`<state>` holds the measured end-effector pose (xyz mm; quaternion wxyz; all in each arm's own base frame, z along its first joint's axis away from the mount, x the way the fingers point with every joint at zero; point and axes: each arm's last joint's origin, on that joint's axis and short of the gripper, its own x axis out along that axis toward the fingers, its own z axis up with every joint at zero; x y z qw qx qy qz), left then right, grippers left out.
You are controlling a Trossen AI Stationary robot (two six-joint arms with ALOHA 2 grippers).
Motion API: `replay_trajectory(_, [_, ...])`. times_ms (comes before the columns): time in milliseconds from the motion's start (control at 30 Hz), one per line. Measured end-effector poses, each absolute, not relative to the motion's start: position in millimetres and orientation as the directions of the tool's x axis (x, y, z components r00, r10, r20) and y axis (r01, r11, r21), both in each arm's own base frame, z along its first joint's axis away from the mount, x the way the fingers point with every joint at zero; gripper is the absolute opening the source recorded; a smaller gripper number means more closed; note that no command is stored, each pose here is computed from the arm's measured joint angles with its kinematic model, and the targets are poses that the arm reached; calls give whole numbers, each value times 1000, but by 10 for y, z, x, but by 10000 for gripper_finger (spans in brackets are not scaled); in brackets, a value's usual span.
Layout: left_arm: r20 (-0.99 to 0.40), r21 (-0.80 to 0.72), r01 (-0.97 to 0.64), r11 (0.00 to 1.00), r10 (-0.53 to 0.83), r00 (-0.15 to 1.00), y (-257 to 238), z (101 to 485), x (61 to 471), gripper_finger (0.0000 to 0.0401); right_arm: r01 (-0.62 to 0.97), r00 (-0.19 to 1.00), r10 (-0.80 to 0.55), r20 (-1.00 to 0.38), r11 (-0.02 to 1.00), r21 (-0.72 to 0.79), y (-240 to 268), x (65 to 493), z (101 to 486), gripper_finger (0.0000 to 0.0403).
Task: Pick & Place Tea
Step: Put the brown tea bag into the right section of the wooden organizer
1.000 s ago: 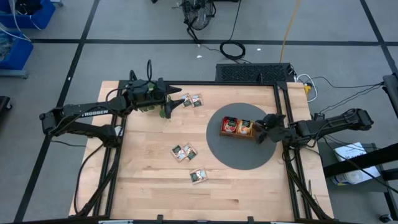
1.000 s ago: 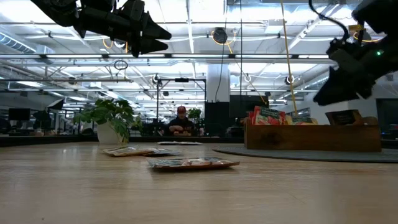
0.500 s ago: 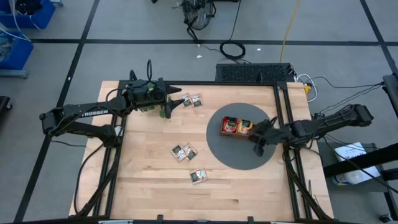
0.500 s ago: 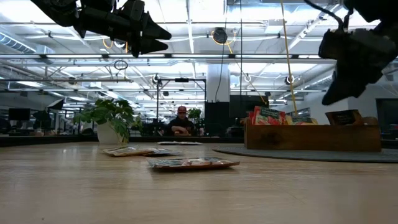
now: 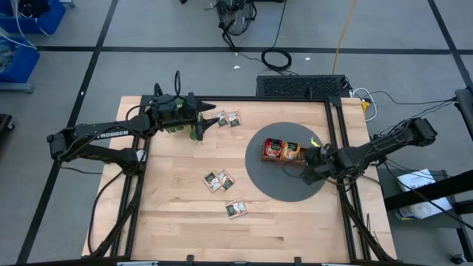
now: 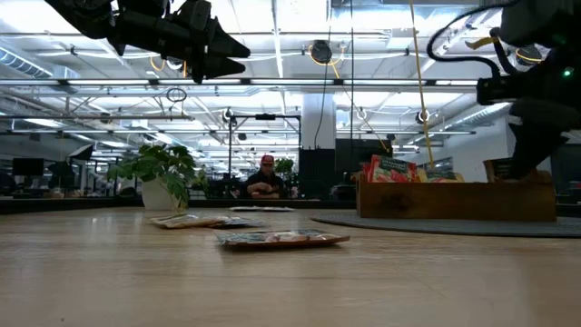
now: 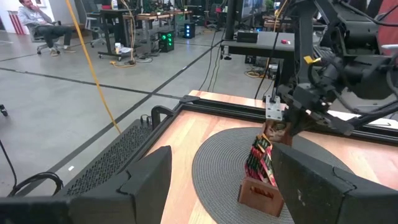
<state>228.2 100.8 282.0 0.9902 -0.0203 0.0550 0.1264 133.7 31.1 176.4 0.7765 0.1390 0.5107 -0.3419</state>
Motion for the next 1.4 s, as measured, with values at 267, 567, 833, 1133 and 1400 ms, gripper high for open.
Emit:
replay_trajectory(267, [-114, -26, -253, 967, 249, 962, 1008, 2820, 2281, 271, 718, 218, -479, -850, 669, -192, 271, 1288, 1775, 0])
replay_trajectory(567, [-114, -26, -253, 967, 249, 962, 1008, 2820, 2281, 271, 760, 177, -570, -802, 598, -257, 205, 1248, 1785, 0])
replay_trajectory(833, [-114, -26, -253, 967, 248, 962, 1008, 2820, 2282, 271, 750, 183, -581, -793, 604, -269, 159, 1286, 1788, 0])
replay_trajectory(1133, [-114, -26, -253, 967, 249, 962, 1008, 2820, 2281, 271, 738, 190, -577, -794, 617, -272, 94, 1340, 1789, 0])
replay_trajectory(1400, [-114, -26, -253, 967, 248, 962, 1008, 2820, 2282, 271, 770, 132, -575, -808, 573, -282, -4, 1329, 1784, 0])
